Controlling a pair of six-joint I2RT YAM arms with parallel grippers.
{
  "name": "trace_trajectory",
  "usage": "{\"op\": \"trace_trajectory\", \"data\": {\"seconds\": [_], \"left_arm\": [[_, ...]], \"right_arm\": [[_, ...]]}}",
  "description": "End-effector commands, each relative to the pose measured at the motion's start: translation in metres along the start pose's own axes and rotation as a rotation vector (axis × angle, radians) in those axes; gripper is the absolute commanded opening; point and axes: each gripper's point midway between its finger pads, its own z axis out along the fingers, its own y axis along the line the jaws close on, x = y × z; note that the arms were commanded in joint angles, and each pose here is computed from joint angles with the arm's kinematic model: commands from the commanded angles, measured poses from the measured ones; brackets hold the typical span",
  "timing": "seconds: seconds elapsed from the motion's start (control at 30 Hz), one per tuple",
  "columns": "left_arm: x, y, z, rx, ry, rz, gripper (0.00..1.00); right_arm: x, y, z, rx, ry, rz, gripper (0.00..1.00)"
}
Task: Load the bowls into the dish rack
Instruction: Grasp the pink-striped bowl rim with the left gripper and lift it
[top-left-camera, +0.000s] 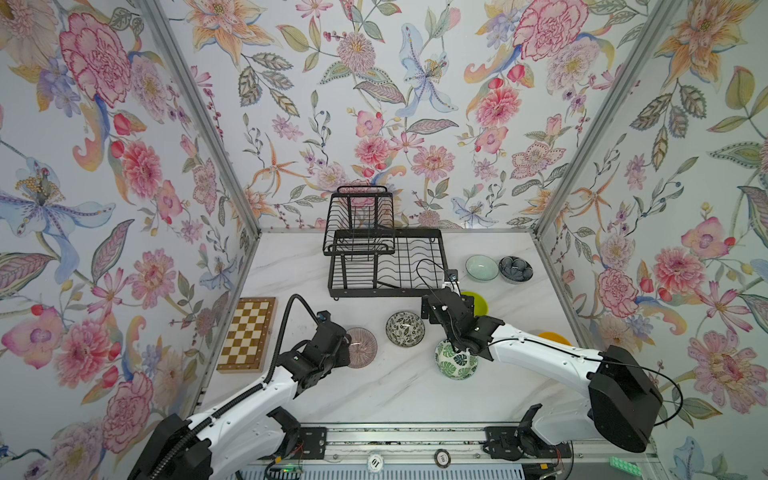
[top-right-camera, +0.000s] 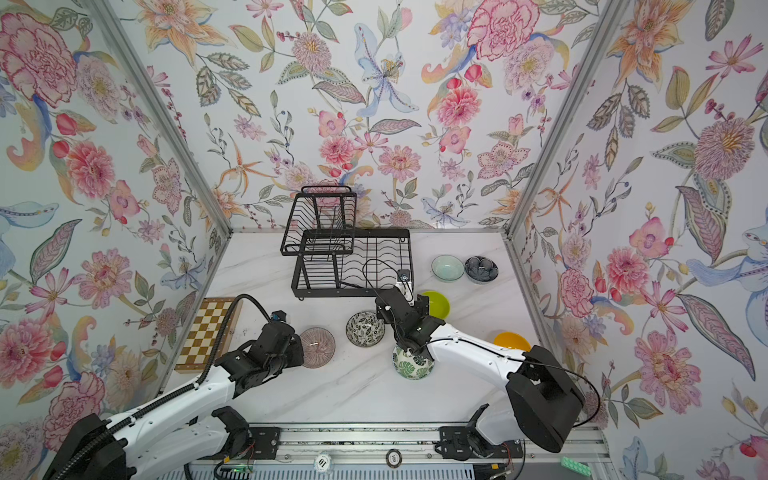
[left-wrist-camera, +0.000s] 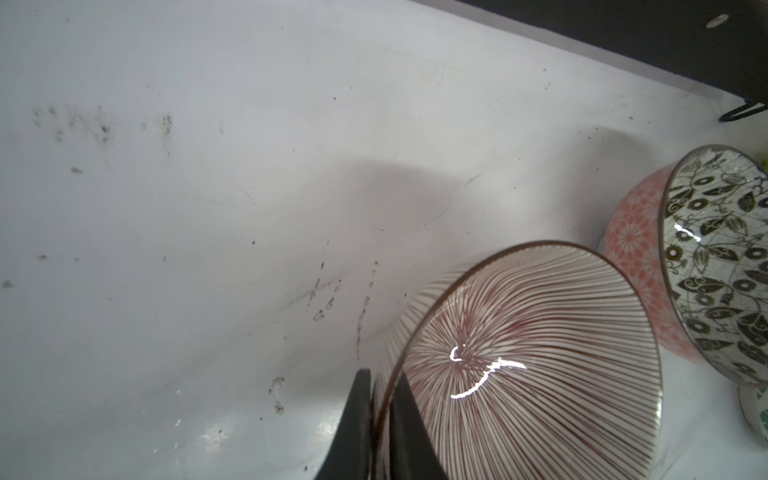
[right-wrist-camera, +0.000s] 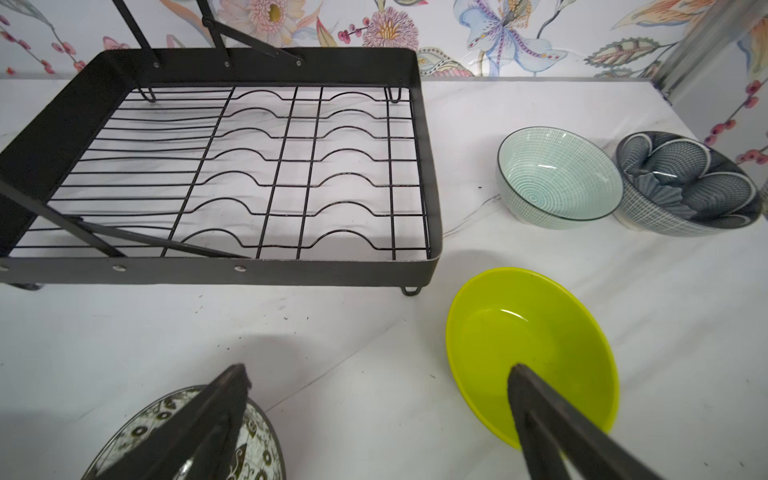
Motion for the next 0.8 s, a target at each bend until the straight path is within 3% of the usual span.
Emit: {"op": "trace_trajectory", "data": {"seconds": [0.0, 0.3, 0.53, 0.77], "left_arm": [[-0.042, -0.016, -0.019, 0.021, -0.137, 0.023, 0.00], [-0.096, -0.052, -0.033, 0.084, -0.261, 0.031, 0.00], [-0.132, -0.108, -0.041, 0.201, -0.341, 0.052, 0.00], [-0.172, -0.168, -0.058, 0.245, -0.517, 0.140, 0.00]], "right_arm": [[-0.014, -0.011, -0.008, 0.056, -0.036, 0.062, 0.98], [-0.027, -0.023, -0.013, 0.033, -0.041, 0.180, 0.98], [-0.021, -0.061, -0.012, 0.037, 0.018, 0.361, 0.99], [-0.020, -0.106, -0.014, -0.007, 0.057, 0.587, 0.99]]}}
